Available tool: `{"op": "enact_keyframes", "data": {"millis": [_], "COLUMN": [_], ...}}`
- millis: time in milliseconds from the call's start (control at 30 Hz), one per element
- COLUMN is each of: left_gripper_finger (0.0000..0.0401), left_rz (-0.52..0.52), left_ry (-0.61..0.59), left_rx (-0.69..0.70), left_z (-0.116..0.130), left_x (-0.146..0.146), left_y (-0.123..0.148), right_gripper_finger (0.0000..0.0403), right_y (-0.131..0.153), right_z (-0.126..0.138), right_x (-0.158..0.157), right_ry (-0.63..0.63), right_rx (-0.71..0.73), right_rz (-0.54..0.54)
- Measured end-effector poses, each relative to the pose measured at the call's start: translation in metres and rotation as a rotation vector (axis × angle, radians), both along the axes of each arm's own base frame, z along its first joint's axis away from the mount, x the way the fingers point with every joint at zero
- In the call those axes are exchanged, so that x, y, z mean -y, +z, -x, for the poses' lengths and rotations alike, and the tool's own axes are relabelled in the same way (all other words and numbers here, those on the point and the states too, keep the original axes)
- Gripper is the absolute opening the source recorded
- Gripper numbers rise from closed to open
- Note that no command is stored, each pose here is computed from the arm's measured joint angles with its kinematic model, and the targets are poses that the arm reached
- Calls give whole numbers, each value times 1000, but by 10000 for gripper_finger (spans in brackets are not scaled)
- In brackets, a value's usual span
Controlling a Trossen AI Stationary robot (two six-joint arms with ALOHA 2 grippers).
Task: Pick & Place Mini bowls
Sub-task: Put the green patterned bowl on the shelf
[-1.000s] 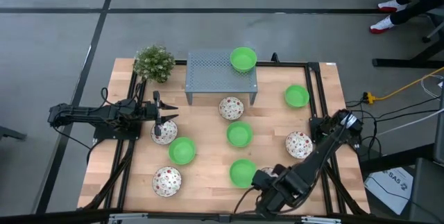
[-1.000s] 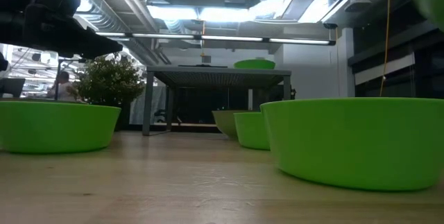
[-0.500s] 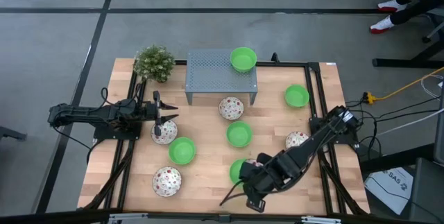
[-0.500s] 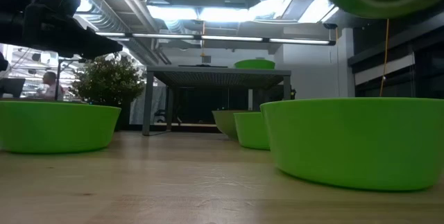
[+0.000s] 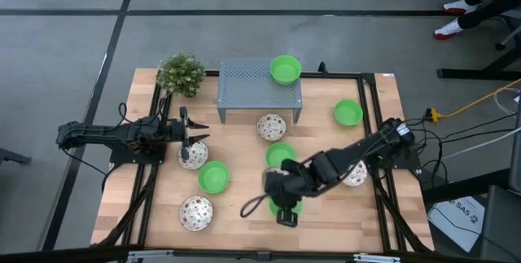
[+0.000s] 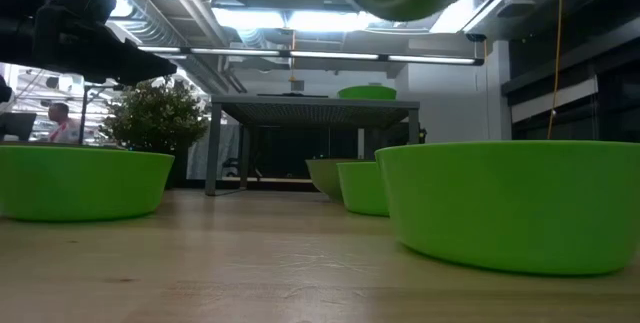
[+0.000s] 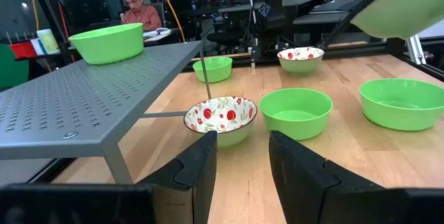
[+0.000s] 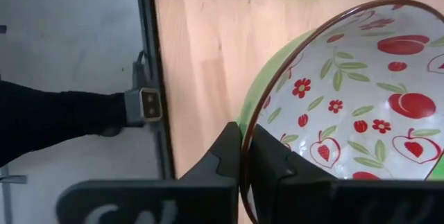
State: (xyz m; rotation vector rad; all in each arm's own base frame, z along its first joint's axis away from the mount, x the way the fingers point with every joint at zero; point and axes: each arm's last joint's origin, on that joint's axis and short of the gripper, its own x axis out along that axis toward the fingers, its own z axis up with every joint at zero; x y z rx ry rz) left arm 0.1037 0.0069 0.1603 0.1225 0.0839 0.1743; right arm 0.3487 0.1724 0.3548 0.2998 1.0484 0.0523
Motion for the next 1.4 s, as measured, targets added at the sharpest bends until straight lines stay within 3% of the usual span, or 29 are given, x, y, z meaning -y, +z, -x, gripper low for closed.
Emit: {"op": "enact_keyframes", "data": {"millis": [700,1067,1400], "left_gripper_finger": [127,127,128], "left_rz": [0,0,0], "left_ry": [0,0,0], "left_rx": [0,0,0], "left_z": [0,0,0], "left_x": [0,0,0], "left_y": [0,0,0], "right_gripper_finger": [14,14,14], "right_y": [9,12,23], "right_z": [-46,-53,-52], "right_x": [113,178,213], "right_ry": [174,60,2], "right_rx": [198,220,267], "right_rz": [237,295,324]}}
